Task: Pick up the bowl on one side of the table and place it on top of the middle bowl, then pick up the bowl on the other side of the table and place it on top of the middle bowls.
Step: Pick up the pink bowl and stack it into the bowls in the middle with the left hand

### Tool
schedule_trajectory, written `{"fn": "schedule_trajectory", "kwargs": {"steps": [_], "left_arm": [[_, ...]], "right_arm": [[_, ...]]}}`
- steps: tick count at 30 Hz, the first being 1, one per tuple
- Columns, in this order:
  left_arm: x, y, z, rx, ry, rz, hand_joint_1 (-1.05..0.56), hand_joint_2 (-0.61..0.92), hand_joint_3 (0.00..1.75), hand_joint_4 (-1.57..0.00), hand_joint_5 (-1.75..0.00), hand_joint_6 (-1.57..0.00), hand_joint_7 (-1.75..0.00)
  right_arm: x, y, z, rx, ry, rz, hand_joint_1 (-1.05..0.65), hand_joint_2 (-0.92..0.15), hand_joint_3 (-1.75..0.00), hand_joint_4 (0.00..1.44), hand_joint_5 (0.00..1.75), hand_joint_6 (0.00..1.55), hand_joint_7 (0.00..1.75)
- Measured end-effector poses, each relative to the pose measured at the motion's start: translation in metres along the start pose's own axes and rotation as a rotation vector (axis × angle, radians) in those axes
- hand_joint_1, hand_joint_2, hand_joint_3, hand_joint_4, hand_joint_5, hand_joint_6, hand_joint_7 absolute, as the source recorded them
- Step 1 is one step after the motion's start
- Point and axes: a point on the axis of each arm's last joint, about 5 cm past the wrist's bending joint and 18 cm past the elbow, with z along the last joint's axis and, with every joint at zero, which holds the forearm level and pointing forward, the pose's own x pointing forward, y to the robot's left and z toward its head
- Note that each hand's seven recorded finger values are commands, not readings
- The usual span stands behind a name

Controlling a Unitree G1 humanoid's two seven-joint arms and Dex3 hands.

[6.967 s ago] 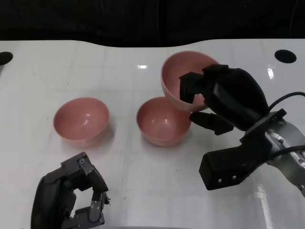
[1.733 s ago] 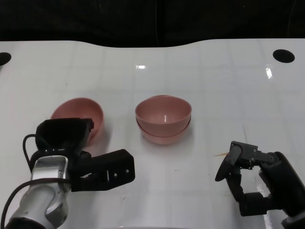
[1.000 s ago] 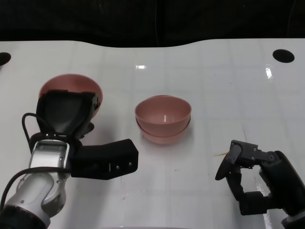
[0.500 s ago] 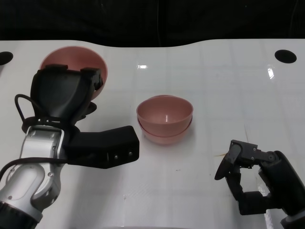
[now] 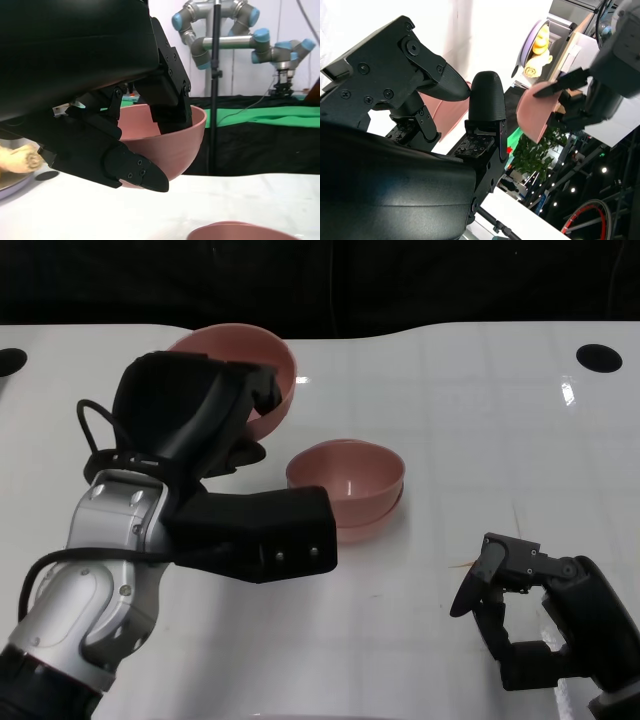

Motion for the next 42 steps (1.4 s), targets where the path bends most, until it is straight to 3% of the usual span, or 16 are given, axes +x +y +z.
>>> {"fn": "schedule_trajectory", "kwargs": {"steps": [2,5,11,20,21,22,24,25,29,32,33,36,37,39,40,42], "left_arm": [[0.001,-0.001,0.003,-0.006,-0.018,-0.002,-0.3,0.92,0.02,-0.88,-1.75,-1.09,-0.52],[0.002,-0.003,0.009,-0.018,-0.04,-0.018,-0.32,0.9,0.01,-0.88,-1.75,-1.1,-0.33],[0.007,-0.009,0.024,-0.059,-0.087,-0.047,-0.29,0.92,0.05,-0.87,-1.75,-1.05,-0.2],[0.01,-0.019,0.038,-0.134,-0.111,-0.091,-0.31,0.92,0.19,-0.84,-1.75,-1.12,-0.28],[0.011,-0.02,0.04,-0.14,-0.113,-0.097,-0.31,0.92,0.2,-0.82,-1.75,-1.12,-0.32],[0.011,-0.021,0.042,-0.144,-0.114,-0.106,-0.31,0.92,0.2,-0.81,-1.75,-1.06,-0.46],[0.012,-0.024,0.043,-0.147,-0.112,-0.126,-0.33,0.92,0.15,-0.8,-1.75,-0.83,-1.07],[0.013,-0.025,0.043,-0.15,-0.11,-0.137,-0.33,0.92,0.15,-0.8,-1.75,-0.78,-1.14],[0.015,-0.03,0.045,-0.183,-0.099,-0.167,-0.3,0.92,0.16,-0.85,-1.75,-0.81,-1.1],[0.017,-0.036,0.044,-0.216,-0.102,-0.199,-0.28,0.91,0.16,-0.87,-1.75,-0.78,-1.3],[0.018,-0.038,0.044,-0.227,-0.103,-0.212,-0.28,0.92,0.16,-0.86,-1.75,-0.75,-1.44],[0.019,-0.045,0.042,-0.246,-0.096,-0.248,-0.29,0.92,0.16,-0.86,-1.75,-0.72,-1.53],[0.019,-0.047,0.041,-0.258,-0.095,-0.259,-0.29,0.92,0.18,-0.8,-1.74,-0.72,-1.14],[0.02,-0.051,0.041,-0.3,-0.08,-0.285,-0.32,0.92,0.24,-0.65,-1.58,-0.7,-0.64],[0.021,-0.053,0.041,-0.317,-0.072,-0.297,-0.34,0.92,0.24,-0.62,-1.53,-0.7,-0.52],[0.023,-0.055,0.04,-0.328,-0.065,-0.33,-0.4,0.92,0.23,-0.51,-1.16,-0.65,-0.28]], "right_arm": [[0.0,0.0,0.0,0.001,0.0,0.0,-0.25,-0.39,-1.34,0.88,1.75,0.76,1.49],[0.0,0.0,0.0,0.002,0.0,-0.001,-0.26,-0.39,-1.34,0.88,1.75,0.76,1.49],[0.0,0.001,0.0,0.0,0.002,0.0,-0.24,-0.4,-1.34,0.87,1.75,0.76,1.5],[0.001,0.001,-0.004,0.002,0.042,-0.015,-0.22,-0.4,-1.37,0.88,1.75,0.78,1.5],[0.001,0.001,-0.004,-0.004,0.049,-0.026,-0.22,-0.39,-1.37,0.88,1.75,0.78,1.49],[0.002,0.001,-0.004,-0.007,0.051,-0.039,-0.21,-0.39,-1.38,0.88,1.75,0.78,1.48],[0.003,0.003,-0.004,-0.002,0.052,-0.075,-0.21,-0.38,-1.39,0.89,1.75,0.78,1.47],[0.003,0.003,-0.005,0.005,0.054,-0.095,-0.21,-0.37,-1.39,0.89,1.75,0.77,1.47],[0.004,0.006,-0.006,0.046,0.053,-0.156,-0.25,-0.38,-1.39,0.88,1.75,0.75,1.47],[0.005,0.006,-0.006,0.06,0.051,-0.187,-0.24,-0.39,-1.38,0.86,1.75,0.74,1.46],[0.004,0.005,-0.006,0.059,0.051,-0.195,-0.23,-0.39,-1.37,0.86,1.75,0.75,1.46],[0.004,0.005,-0.006,0.063,0.046,-0.209,-0.22,-0.39,-1.36,0.85,1.75,0.75,1.46],[0.004,0.005,-0.006,0.064,0.046,-0.213,-0.23,-0.41,-1.33,0.86,1.75,0.75,1.45],[0.004,0.006,-0.006,0.061,0.045,-0.22,-0.23,-0.42,-1.31,0.86,1.75,0.75,1.45],[0.005,0.006,-0.006,0.06,0.044,-0.223,-0.23,-0.43,-1.3,0.86,1.75,0.75,1.45],[0.005,0.007,-0.005,0.064,0.043,-0.226,-0.23,-0.42,-1.29,0.87,1.75,0.76,1.45]]}}
